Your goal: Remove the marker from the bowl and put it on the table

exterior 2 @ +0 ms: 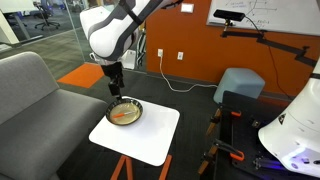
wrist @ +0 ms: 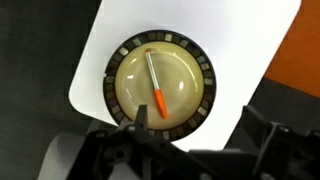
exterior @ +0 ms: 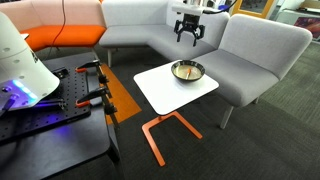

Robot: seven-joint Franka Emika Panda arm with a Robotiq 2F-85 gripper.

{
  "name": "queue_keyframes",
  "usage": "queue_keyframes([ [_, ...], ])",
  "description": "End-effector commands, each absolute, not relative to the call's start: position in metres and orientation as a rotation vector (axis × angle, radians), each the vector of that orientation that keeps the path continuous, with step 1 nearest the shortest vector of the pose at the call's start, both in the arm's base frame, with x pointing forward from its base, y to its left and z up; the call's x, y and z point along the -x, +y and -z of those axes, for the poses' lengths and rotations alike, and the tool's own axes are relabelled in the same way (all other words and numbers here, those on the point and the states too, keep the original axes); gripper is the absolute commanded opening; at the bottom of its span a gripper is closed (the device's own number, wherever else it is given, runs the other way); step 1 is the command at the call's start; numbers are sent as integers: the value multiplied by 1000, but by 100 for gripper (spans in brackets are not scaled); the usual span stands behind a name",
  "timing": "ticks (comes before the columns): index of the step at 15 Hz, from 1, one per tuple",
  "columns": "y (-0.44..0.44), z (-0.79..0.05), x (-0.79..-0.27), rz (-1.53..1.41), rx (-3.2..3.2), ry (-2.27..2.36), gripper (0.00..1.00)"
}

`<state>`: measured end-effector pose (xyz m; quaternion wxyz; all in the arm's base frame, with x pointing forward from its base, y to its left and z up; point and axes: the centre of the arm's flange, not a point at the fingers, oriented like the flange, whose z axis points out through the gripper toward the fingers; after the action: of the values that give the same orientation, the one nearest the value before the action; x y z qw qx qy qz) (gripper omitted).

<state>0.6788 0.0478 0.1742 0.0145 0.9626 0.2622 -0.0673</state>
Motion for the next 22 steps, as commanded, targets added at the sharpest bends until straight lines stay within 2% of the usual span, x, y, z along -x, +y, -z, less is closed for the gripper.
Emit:
queue_keyframes([
  [1, 39, -152, -682, 112, -2894, 1006, 100],
  [13, 27, -38, -716, 207, -2855, 1312, 100],
  [14, 29, -32, -719, 219, -2859, 1313, 98],
  [16, 31, -20, -724, 255, -2860, 1299, 85],
  [17, 30, -14, -726, 270, -2862, 1289, 75],
  [19, 29, -4, -728, 311, -2865, 1280, 65],
  [21, 29, 4, -729, 334, -2869, 1285, 42],
  [22, 30, 5, -729, 334, -2873, 1282, 38],
])
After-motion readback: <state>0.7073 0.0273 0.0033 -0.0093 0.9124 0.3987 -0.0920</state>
